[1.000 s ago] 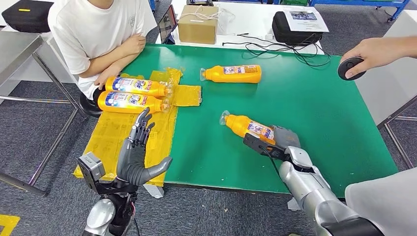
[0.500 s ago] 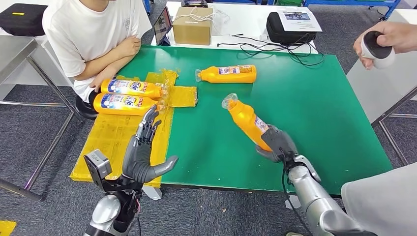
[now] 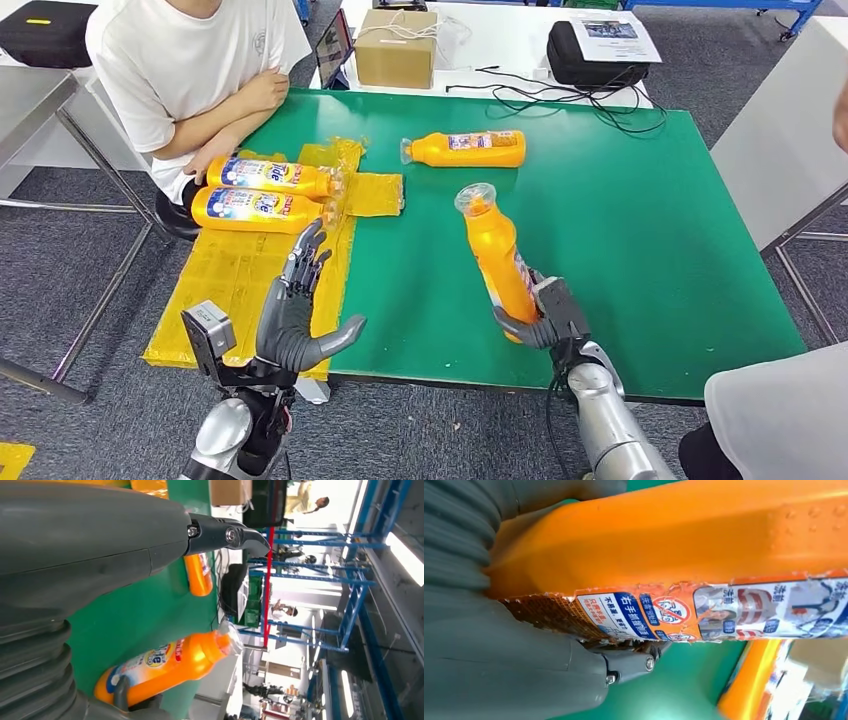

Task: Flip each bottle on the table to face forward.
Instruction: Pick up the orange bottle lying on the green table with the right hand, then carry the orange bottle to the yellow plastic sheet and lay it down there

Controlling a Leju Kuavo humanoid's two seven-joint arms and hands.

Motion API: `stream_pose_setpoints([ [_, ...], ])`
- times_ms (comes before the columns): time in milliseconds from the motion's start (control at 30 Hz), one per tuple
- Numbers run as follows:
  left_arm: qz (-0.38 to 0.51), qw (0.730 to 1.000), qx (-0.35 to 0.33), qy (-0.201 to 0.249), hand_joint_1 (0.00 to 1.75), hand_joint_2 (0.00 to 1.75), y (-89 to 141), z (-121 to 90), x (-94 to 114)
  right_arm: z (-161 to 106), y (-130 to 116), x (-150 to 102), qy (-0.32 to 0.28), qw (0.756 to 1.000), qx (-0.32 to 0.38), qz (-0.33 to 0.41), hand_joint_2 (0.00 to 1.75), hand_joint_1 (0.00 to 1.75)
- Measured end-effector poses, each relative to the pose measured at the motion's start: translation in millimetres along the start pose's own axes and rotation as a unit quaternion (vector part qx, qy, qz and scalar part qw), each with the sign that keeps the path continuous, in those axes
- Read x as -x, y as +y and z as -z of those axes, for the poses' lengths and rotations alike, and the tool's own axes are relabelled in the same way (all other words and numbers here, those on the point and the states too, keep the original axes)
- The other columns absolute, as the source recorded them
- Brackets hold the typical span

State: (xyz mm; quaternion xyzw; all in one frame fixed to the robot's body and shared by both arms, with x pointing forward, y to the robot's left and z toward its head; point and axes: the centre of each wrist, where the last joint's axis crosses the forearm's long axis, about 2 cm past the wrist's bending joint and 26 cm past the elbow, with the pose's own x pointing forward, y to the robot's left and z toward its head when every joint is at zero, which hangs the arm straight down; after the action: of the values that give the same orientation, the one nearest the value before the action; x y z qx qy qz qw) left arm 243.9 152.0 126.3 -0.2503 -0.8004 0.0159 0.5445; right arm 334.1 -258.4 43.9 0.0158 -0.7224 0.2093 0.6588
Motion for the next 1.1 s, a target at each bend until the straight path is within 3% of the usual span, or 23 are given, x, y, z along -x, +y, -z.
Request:
stream_pose_setpoints([
  [267, -0.003, 0.999, 0.039, 0.035, 0.00, 1.75, -11, -6, 13, 12, 20, -34, -0.077, 0.995, -0.050, -0.028, 1.75, 1.75],
  [500, -0.025, 0.996, 0.043, 0.070, 0.00, 1.75, -27, -13, 27, 7, 71, -56, -0.133, 0.981, -0.130, -0.045, 1.75, 1.75],
  [833, -0.059, 0.996, 0.028, 0.069, 0.00, 1.75, -34, -16, 29, -1, 101, -67, -0.148, 0.971, -0.176, -0.067, 1.75, 1.75],
  [1100, -0.086, 0.993, -0.022, 0.079, 0.00, 1.75, -42, -14, 25, -8, 120, -67, -0.145, 0.968, -0.191, -0.078, 1.75, 1.75],
])
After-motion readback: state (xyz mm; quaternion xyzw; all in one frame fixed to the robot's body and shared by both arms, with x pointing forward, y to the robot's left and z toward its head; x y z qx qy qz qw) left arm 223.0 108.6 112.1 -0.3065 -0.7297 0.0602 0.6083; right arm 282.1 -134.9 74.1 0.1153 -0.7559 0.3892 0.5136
